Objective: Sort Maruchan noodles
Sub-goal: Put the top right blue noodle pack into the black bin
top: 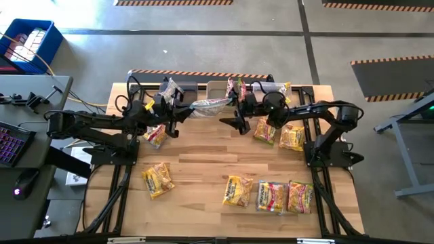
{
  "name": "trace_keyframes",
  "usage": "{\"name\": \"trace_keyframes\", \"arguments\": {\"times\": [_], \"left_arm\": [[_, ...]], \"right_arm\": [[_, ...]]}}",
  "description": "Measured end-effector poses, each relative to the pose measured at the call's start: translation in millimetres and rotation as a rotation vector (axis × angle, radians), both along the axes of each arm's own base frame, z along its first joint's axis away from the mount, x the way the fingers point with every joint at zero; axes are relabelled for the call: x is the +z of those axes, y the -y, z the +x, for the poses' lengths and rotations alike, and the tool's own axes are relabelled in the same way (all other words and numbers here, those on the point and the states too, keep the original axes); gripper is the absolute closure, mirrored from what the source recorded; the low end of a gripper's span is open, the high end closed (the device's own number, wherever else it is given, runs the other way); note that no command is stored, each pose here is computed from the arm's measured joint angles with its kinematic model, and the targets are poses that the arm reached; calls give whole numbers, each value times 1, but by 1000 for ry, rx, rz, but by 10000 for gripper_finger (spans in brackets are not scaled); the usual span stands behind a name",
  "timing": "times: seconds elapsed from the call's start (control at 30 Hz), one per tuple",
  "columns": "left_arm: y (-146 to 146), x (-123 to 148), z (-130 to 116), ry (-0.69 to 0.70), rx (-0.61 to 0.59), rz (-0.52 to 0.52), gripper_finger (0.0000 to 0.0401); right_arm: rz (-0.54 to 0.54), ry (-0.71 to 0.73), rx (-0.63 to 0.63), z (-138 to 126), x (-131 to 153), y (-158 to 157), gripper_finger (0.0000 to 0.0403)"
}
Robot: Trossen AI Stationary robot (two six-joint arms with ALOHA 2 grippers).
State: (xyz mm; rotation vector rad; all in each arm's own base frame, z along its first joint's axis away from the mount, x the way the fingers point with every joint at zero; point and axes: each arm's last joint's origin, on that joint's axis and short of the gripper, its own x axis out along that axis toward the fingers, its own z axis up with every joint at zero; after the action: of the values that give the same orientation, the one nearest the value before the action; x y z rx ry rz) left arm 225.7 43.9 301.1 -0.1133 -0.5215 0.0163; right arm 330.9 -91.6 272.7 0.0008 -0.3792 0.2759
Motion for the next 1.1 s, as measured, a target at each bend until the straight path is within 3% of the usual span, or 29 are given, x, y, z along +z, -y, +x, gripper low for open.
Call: {"name": "trace_keyframes", "arguments": {"times": [0.2,0.43,0.87,1.1], "left_arm": [[1,0,0,0,-17,-19,401],[2,0,0,-1,-15,-4,401],[2,0,0,-1,14,43,399],[1,-4,2,-67,22,63,364]], "right_arm": [[3,-2,40,19,1,4,88],[14,-7,40,21,-1,6,98],[3,15,43,21,1,3,217],[19,-23,113,16,0,14,259]]}}
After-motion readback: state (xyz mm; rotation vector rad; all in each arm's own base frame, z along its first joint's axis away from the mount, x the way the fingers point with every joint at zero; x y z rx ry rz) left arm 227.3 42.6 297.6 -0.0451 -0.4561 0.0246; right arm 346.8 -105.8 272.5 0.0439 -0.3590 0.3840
